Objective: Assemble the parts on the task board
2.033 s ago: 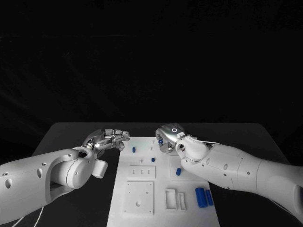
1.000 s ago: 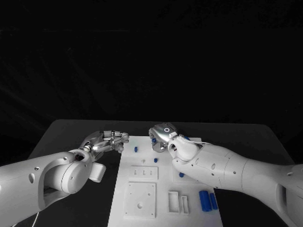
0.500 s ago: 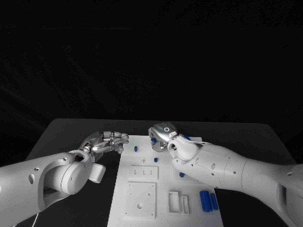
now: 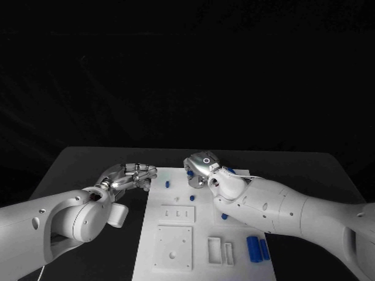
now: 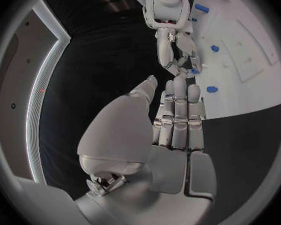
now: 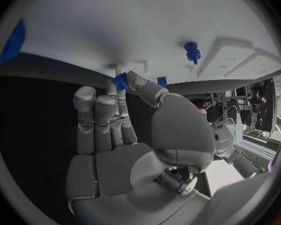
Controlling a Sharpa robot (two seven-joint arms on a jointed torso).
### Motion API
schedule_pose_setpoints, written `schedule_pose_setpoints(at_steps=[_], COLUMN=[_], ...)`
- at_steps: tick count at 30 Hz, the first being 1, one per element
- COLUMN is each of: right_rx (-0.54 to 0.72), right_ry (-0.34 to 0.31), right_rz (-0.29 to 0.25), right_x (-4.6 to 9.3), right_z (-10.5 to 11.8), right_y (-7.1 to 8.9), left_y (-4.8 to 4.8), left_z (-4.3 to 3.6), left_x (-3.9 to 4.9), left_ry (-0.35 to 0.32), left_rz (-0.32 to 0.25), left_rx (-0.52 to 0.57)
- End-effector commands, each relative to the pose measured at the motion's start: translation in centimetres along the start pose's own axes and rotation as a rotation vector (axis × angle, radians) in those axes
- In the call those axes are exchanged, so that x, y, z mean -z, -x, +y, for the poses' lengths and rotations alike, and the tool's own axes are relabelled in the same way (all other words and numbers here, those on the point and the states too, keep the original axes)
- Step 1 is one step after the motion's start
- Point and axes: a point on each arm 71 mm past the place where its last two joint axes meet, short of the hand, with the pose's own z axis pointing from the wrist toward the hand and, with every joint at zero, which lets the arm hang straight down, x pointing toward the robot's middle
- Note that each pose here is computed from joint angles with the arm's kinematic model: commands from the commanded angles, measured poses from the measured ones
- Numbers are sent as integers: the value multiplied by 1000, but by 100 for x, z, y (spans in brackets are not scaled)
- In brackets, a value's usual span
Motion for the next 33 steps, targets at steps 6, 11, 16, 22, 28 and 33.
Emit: schedule_pose_setpoints(at_steps=[6,11,16,22,28,33], right_rx=[5,-1,5,3,-44,-70], right_ry=[-34,-40,-59,-59,-67,-72], right_rz=[55,60,45,28,18,20], right_x=[34,41,57,66,61,59], right_z=[-82,-96,-149,-164,-163,-184], right_y=[-77,-81,-73,-59,-20,-4], left_y=[-5,-4,14,26,40,54], left_z=[-18,-18,-17,-16,-15,-15], left_x=[-2,-4,-1,-1,0,3], left_ry=[-7,-7,-6,-6,-6,-6], left_rz=[6,6,2,-1,-4,-7], left_rx=[2,2,2,1,0,-1])
